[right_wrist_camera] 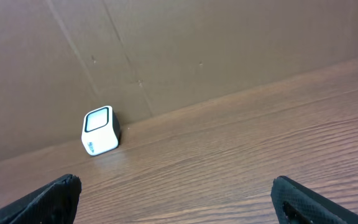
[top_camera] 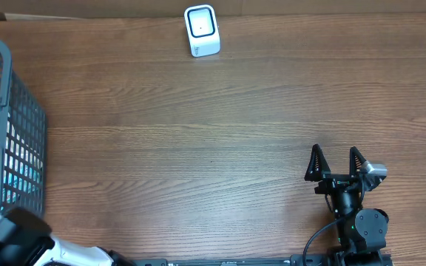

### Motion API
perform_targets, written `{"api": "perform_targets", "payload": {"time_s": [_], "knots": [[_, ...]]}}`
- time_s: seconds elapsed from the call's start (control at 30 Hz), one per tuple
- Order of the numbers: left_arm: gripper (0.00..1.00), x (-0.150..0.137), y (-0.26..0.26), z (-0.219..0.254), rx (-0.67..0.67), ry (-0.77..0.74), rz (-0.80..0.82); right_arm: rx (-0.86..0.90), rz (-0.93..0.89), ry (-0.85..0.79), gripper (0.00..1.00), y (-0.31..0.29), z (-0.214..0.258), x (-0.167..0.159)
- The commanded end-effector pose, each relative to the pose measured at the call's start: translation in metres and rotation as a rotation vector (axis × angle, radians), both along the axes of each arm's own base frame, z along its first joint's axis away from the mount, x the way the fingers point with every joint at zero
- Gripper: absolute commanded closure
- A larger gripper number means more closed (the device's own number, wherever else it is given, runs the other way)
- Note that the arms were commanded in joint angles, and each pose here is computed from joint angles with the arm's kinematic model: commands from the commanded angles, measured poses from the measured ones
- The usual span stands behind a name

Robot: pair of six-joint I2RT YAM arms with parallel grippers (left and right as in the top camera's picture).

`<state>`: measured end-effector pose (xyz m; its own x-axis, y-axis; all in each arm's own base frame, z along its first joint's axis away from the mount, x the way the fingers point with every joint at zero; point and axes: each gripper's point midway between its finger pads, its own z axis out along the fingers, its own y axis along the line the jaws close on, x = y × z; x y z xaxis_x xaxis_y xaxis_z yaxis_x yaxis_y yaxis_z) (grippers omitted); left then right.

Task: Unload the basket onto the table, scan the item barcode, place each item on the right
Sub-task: 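Lift the green-capped bottle out of the basket with the left gripper, then move the bottle under the white scanner with the left gripper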

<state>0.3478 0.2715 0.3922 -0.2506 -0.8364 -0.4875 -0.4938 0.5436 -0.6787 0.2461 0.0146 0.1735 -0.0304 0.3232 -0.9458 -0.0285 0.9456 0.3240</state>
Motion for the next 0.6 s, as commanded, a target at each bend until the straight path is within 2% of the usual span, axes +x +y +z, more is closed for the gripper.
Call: {"api": "perform_targets", "payload": {"time_s": [0.0, 0.1, 0.2, 0.27, 0.33, 0.57], "knots": [[0.95, 0.027, -0.088, 0.061, 0.067, -0.146, -0.221, -0.005, -0.011, 0.001, 0.0, -0.002, -0.003, 0.0], [0.95, 0.043, -0.14, 0.069, 0.125, -0.152, -0.331, -0.005, -0.011, 0.002, 0.0, -0.002, -0.003, 0.0], [0.95, 0.059, -0.198, 0.059, 0.195, -0.1, -0.448, -0.005, -0.011, 0.002, 0.0, -0.002, -0.003, 0.0], [0.96, 0.065, -0.224, 0.043, 0.237, -0.027, -0.475, -0.005, -0.011, 0.001, 0.0, -0.002, -0.003, 0.0], [0.96, 0.068, -0.268, 0.008, 0.354, 0.138, -0.528, -0.005, -0.011, 0.002, 0.0, -0.002, -0.003, 0.0], [0.96, 0.07, -0.326, -0.067, 0.499, 0.428, -0.657, -0.005, -0.011, 0.002, 0.0, -0.002, -0.003, 0.0]]}}
